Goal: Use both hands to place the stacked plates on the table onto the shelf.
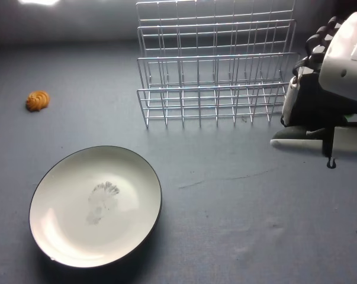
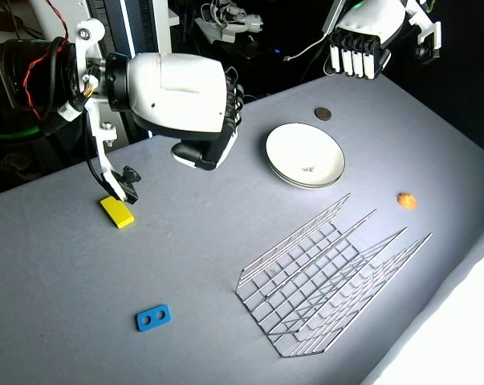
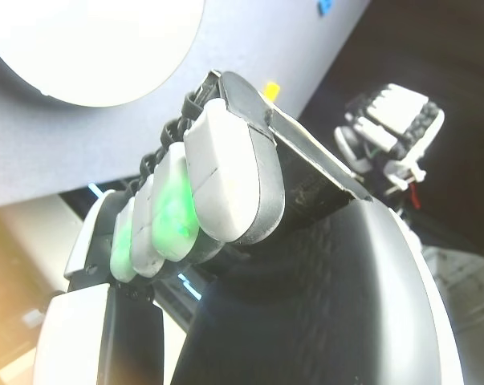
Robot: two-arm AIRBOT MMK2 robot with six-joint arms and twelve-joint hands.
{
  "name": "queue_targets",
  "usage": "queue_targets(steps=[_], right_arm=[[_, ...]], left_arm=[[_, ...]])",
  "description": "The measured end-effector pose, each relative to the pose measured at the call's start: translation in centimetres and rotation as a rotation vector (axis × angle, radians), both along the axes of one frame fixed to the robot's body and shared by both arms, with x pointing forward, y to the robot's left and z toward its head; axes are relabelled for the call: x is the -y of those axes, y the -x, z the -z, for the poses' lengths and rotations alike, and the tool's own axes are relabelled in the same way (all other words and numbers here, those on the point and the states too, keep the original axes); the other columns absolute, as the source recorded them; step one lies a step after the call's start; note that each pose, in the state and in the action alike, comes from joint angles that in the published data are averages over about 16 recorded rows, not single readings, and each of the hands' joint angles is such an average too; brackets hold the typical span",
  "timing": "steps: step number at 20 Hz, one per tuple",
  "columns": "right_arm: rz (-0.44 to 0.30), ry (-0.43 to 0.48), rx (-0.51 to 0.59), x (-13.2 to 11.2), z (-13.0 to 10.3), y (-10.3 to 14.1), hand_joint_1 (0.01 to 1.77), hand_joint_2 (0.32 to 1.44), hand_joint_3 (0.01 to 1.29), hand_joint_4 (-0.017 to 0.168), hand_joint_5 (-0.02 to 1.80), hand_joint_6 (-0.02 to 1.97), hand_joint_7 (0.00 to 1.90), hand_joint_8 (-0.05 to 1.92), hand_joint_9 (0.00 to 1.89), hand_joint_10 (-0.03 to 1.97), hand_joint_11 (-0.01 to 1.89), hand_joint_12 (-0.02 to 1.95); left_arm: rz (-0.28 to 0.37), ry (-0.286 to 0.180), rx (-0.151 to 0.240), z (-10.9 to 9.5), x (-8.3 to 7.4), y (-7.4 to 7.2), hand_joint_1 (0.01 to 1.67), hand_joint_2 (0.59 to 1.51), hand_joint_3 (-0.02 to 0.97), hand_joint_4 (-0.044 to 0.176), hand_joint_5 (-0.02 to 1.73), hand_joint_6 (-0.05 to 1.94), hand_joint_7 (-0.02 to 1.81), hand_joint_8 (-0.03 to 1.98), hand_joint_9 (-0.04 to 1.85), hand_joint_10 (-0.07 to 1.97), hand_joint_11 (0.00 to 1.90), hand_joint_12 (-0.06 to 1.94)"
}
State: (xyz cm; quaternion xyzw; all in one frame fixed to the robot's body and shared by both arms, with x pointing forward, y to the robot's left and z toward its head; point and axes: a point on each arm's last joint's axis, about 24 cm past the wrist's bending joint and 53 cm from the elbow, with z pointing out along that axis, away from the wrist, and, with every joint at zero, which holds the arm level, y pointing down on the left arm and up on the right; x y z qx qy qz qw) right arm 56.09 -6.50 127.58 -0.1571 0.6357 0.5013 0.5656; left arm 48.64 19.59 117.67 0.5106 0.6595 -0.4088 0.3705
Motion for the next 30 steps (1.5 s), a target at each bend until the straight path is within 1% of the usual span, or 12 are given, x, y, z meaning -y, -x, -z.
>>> queue_targets(steps=[1, 4, 8, 9, 10, 11, 12, 14, 18, 24, 26, 30], right_arm=[[0.0, 0.001, 0.0, 0.0, 0.0, 0.0, 0.23, 1.22, 0.04, 0.042, 0.71, 0.9, 0.74, 0.87, 0.79, 0.9, 0.95, 0.84], [0.001, 0.004, -0.001, 0.0, 0.1, 0.0, 0.17, 1.22, 0.03, 0.031, 0.53, 0.67, 0.55, 0.65, 0.59, 0.67, 0.71, 0.62], [-0.001, 0.008, 0.001, 0.0, 0.2, 0.0, 0.14, 1.22, 0.03, 0.022, 0.39, 0.5, 0.41, 0.48, 0.44, 0.5, 0.53, 0.46], [-0.002, 0.011, 0.001, -0.1, 0.2, 0.1, 0.14, 1.21, 0.03, 0.016, 0.34, 0.43, 0.35, 0.41, 0.37, 0.42, 0.46, 0.38], [-0.003, 0.013, 0.002, -0.1, 0.3, 0.1, 0.14, 1.2, 0.03, 0.006, 0.25, 0.31, 0.26, 0.29, 0.28, 0.3, 0.35, 0.27], [-0.005, 0.016, 0.002, -0.2, 0.3, 0.2, 0.16, 1.19, 0.03, -0.001, 0.16, 0.2, 0.18, 0.18, 0.19, 0.19, 0.24, 0.15], [-0.007, 0.018, 0.004, -0.2, 0.3, 0.2, 0.2, 1.17, 0.02, -0.004, 0.1, 0.1, 0.1, 0.09, 0.11, 0.09, 0.16, 0.06], [-0.011, 0.021, 0.005, -0.3, 0.4, 0.4, 0.33, 1.15, 0.02, -0.001, 0.03, 0.02, 0.03, 0.01, 0.03, 0.01, 0.05, 0.0], [-0.019, 0.029, 0.008, -0.6, 0.5, 0.7, 0.62, 1.08, 0.02, -0.002, 0.02, 0.02, 0.02, 0.01, 0.02, 0.01, 0.02, -0.01], [-0.034, 0.037, 0.011, -1.0, 0.7, 1.2, 1.04, 0.99, 0.02, -0.002, 0.02, 0.02, 0.02, 0.01, 0.02, 0.01, 0.02, -0.01], [-0.037, 0.039, 0.011, -1.1, 0.8, 1.3, 1.12, 0.97, 0.02, -0.002, 0.02, 0.02, 0.02, 0.01, 0.02, 0.01, 0.02, -0.01], [-0.041, 0.042, 0.01, -1.2, 0.9, 1.4, 1.14, 0.95, 0.02, -0.002, 0.02, 0.02, 0.02, 0.01, 0.02, 0.01, 0.02, 0.0]], left_arm=[[0.0, -0.001, 0.001, 0.0, 0.0, 0.0, 0.19, 1.14, 0.073, 0.043, 0.65, 0.77, 0.68, 0.77, 0.75, 0.81, 0.79, 0.81], [0.0, -0.002, 0.002, 0.0, -0.1, 0.0, 0.14, 1.124, 0.066, 0.031, 0.48, 0.56, 0.5, 0.57, 0.55, 0.6, 0.59, 0.6], [-0.001, 0.002, 0.002, -0.1, 0.0, -0.1, 0.11, 1.112, 0.058, 0.023, 0.36, 0.42, 0.38, 0.42, 0.41, 0.45, 0.44, 0.44], [-0.002, 0.004, 0.001, -0.1, 0.0, -0.1, 0.09, 1.103, 0.057, 0.017, 0.3, 0.34, 0.31, 0.34, 0.35, 0.37, 0.37, 0.37], [-0.003, 0.007, -0.003, -0.1, 0.1, 0.0, 0.06, 1.088, 0.057, 0.007, 0.2, 0.22, 0.21, 0.22, 0.24, 0.25, 0.27, 0.25], [-0.004, 0.01, -0.011, -0.2, 0.1, 0.0, 0.03, 1.079, 0.049, 0.0, 0.12, 0.12, 0.12, 0.11, 0.15, 0.14, 0.17, 0.13], [-0.009, 0.013, -0.023, -0.2, 0.2, 0.0, 0.02, 1.079, 0.036, -0.001, 0.06, 0.04, 0.06, 0.04, 0.08, 0.05, 0.1, 0.04], [-0.023, 0.018, -0.046, -0.2, 0.3, 0.0, 0.02, 1.078, 0.03, 0.001, 0.01, 0.0, 0.01, 0.0, 0.02, 0.0, 0.03, -0.01], [-0.052, 0.023, -0.089, -0.3, 0.4, -0.1, 0.02, 1.077, 0.028, -0.002, 0.01, -0.01, 0.02, -0.01, 0.02, 0.01, 0.01, -0.01], [-0.07, 0.02, -0.147, -0.1, 0.6, 0.2, 0.02, 1.074, 0.022, 0.001, 0.02, -0.01, 0.02, -0.01, 0.02, 0.01, 0.01, -0.01], [-0.07, 0.013, -0.157, 0.0, 0.6, 0.2, 0.02, 1.073, 0.022, 0.002, 0.02, -0.01, 0.02, -0.01, 0.02, 0.01, 0.01, -0.01], [-0.048, -0.01, -0.152, 0.4, 0.4, 0.7, 0.02, 1.073, 0.022, 0.004, 0.02, -0.01, 0.02, -0.01, 0.02, 0.01, 0.01, -0.01]])
